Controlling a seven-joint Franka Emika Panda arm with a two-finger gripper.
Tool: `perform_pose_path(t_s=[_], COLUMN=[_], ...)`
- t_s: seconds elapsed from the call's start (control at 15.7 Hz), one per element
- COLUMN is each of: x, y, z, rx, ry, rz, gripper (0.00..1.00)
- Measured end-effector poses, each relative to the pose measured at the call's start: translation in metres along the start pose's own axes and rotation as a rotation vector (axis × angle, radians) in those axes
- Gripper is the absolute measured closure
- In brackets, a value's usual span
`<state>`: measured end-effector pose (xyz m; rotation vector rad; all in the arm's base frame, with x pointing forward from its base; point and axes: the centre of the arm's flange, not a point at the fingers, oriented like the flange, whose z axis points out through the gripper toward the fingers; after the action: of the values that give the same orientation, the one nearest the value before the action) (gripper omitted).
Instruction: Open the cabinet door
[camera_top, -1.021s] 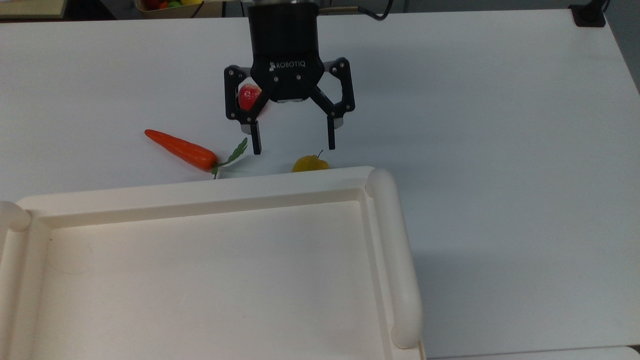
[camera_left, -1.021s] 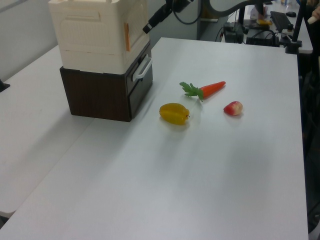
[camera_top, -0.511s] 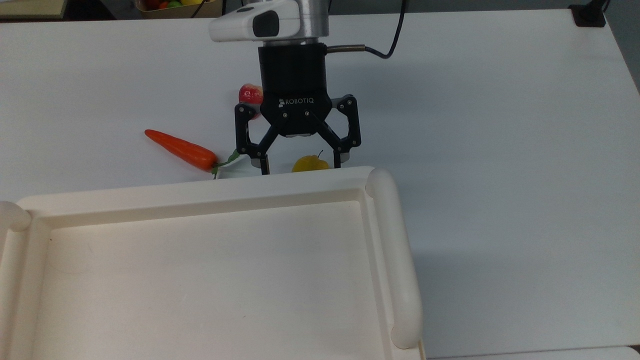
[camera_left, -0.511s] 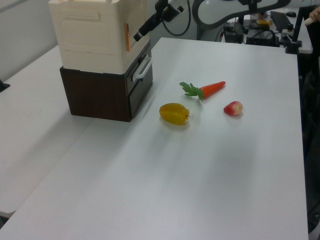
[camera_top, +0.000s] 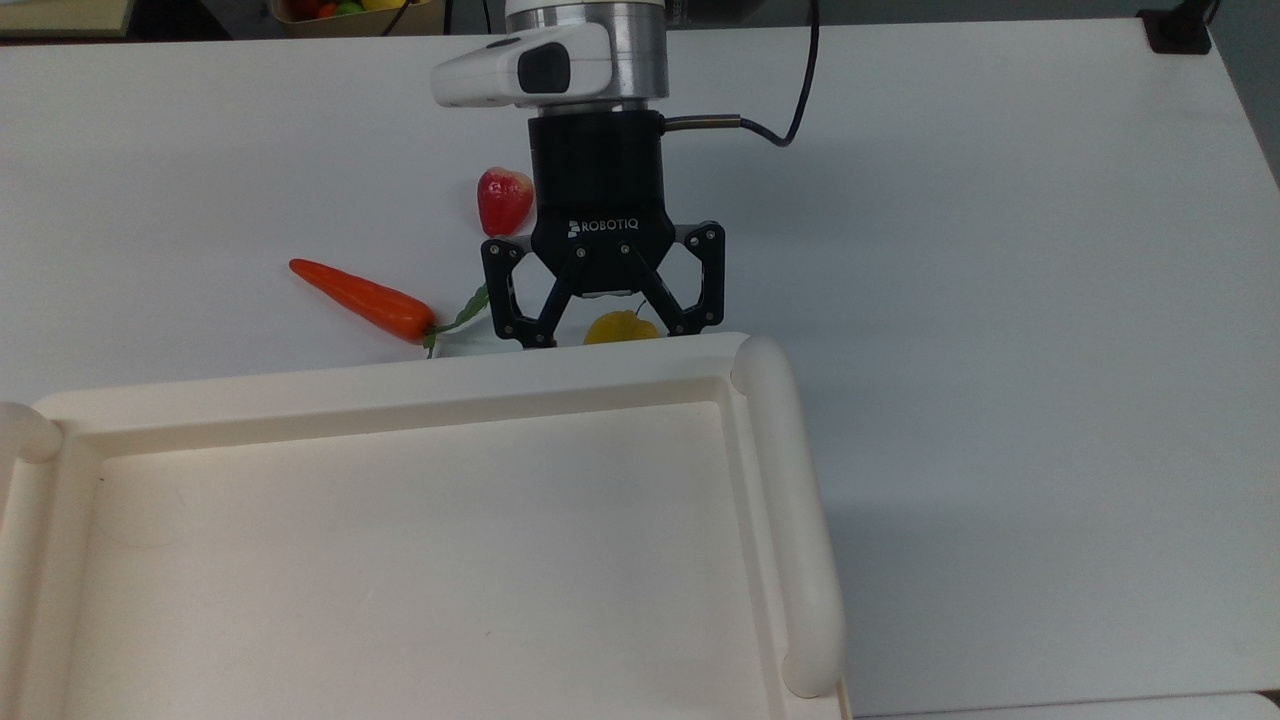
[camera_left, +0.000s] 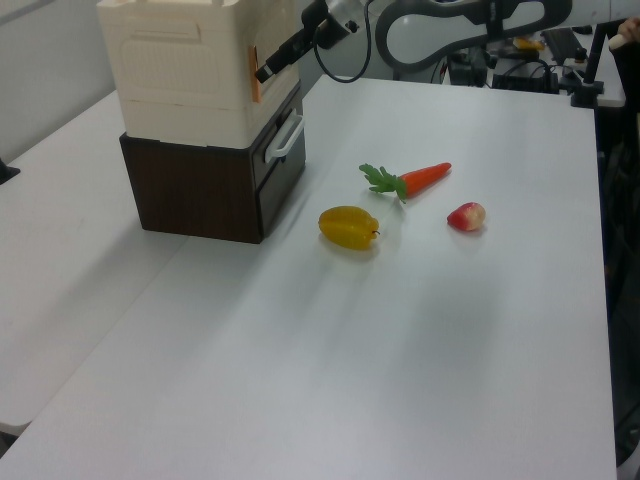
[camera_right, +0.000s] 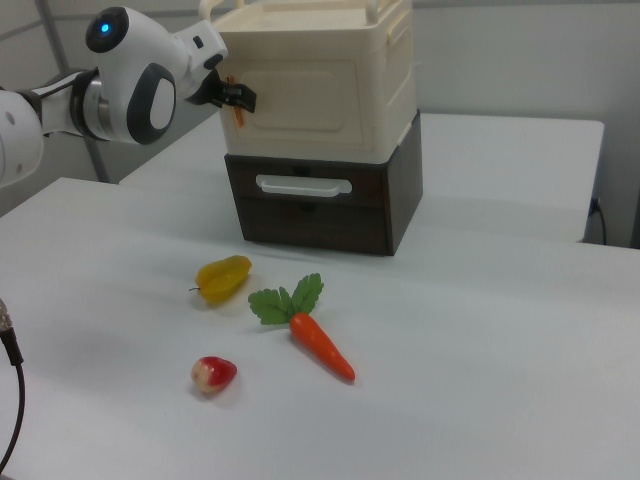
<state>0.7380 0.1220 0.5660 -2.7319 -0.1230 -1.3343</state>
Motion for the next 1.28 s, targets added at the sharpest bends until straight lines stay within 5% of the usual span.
perform_pose_path(t_s=[0.13,0.32,1.02,1.28], x=[0.000,-0.002,-0.004,-0.004], y=[-0.004,-0.009,-0.010,-0.012], z=[0.000,0.003,0.013,0.013], rx=[0.002,0.006,0.006,0.009], ry=[0.001,-0.003,0.044,0.044], rz=[-0.005,-0.008,0.005,0.003], gripper=[0.31,0.56,0.57,0.72])
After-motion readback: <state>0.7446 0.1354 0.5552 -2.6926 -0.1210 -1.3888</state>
